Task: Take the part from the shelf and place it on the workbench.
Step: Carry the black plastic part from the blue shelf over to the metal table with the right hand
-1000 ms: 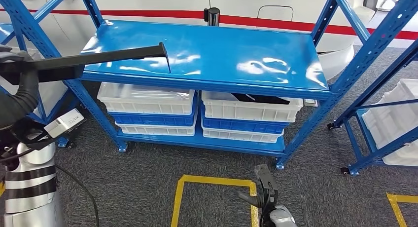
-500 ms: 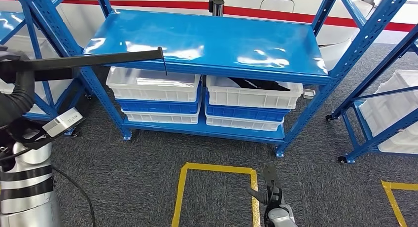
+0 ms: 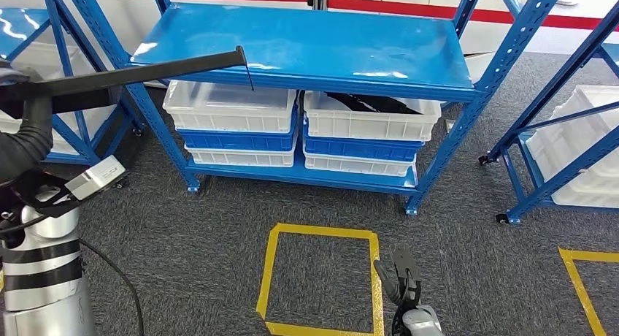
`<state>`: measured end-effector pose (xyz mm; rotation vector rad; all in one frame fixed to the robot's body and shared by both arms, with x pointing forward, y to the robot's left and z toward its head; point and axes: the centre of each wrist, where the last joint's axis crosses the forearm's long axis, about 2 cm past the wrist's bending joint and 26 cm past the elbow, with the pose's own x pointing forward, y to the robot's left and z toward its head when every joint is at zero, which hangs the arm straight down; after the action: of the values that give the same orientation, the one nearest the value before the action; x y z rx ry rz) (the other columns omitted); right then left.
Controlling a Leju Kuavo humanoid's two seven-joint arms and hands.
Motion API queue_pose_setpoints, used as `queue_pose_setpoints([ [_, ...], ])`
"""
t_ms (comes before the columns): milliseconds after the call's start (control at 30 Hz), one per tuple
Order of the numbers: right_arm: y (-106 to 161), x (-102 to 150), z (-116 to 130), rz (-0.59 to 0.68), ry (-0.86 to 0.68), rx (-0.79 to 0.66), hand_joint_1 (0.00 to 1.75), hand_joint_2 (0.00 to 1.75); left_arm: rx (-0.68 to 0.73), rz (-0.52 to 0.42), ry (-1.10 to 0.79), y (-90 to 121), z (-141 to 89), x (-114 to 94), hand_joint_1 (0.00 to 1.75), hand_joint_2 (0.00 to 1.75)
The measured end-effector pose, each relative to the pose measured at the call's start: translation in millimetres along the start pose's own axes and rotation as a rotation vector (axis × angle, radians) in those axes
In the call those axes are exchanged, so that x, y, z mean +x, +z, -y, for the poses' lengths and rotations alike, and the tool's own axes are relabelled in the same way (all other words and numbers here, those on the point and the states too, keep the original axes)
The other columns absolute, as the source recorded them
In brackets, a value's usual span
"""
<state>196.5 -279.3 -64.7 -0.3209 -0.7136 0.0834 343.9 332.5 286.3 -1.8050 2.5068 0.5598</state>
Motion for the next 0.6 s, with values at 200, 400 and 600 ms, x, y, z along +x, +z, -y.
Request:
queue_pose_setpoints([
  [200,0.4,-0.6,-0.9,-0.004,-0.01,0.008,0.0,0.0,-0.002,0.008,-0.003,-0.2,-0.7,-1.8,1.75,1.75],
  [400,0.0,1.6,-2.3,-0.002,-0.026,0.026,0.0,0.0,0.01,0.013,-0.001,-5.0,0.0,-2.6,1.75,1.75],
  [600,1.2,0.8,-6.1,-0.013,-0.04,0.056,0.0,0.0,0.022,0.023,0.004,-10.8,1.6,-2.1,1.75,1.75],
])
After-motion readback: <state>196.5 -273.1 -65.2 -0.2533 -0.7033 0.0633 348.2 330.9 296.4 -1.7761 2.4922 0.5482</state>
